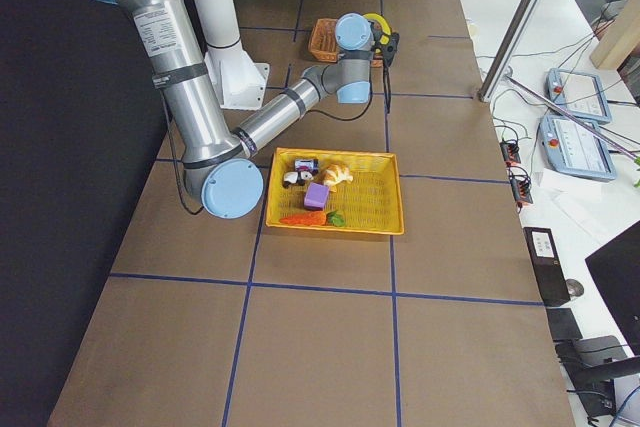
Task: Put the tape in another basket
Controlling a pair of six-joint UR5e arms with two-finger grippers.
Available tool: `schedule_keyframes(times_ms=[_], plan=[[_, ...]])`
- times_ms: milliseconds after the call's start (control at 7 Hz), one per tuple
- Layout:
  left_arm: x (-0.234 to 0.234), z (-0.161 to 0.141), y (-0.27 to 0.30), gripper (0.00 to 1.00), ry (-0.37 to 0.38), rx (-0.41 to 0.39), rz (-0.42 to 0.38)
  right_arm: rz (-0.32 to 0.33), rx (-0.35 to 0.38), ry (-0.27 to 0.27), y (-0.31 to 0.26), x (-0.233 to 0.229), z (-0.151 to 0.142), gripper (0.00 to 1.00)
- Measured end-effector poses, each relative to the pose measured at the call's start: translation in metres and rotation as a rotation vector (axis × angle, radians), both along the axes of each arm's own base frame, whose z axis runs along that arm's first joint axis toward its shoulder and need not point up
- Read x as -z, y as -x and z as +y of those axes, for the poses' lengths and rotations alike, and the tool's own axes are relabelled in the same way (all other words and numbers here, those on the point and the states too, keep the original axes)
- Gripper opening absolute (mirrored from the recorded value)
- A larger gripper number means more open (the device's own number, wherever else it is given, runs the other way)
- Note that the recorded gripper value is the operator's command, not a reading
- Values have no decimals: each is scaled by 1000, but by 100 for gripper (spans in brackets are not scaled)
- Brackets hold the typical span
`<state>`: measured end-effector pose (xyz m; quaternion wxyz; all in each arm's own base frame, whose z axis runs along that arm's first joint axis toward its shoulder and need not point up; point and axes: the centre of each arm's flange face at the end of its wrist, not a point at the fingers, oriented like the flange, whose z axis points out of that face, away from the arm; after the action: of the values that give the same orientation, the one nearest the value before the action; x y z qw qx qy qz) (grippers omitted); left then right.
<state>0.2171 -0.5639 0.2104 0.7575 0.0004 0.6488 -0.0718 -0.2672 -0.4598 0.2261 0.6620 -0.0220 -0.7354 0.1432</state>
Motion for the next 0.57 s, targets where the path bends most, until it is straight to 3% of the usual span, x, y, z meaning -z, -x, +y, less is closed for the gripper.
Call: schedule_keyframes(times_ms=[286, 571], plan=[[70, 29, -21, 100, 50, 68, 201, -137, 37, 7, -6, 7, 20, 0], [107, 98, -97, 100, 99, 133, 576, -291, 73, 24, -17, 14, 39, 0]])
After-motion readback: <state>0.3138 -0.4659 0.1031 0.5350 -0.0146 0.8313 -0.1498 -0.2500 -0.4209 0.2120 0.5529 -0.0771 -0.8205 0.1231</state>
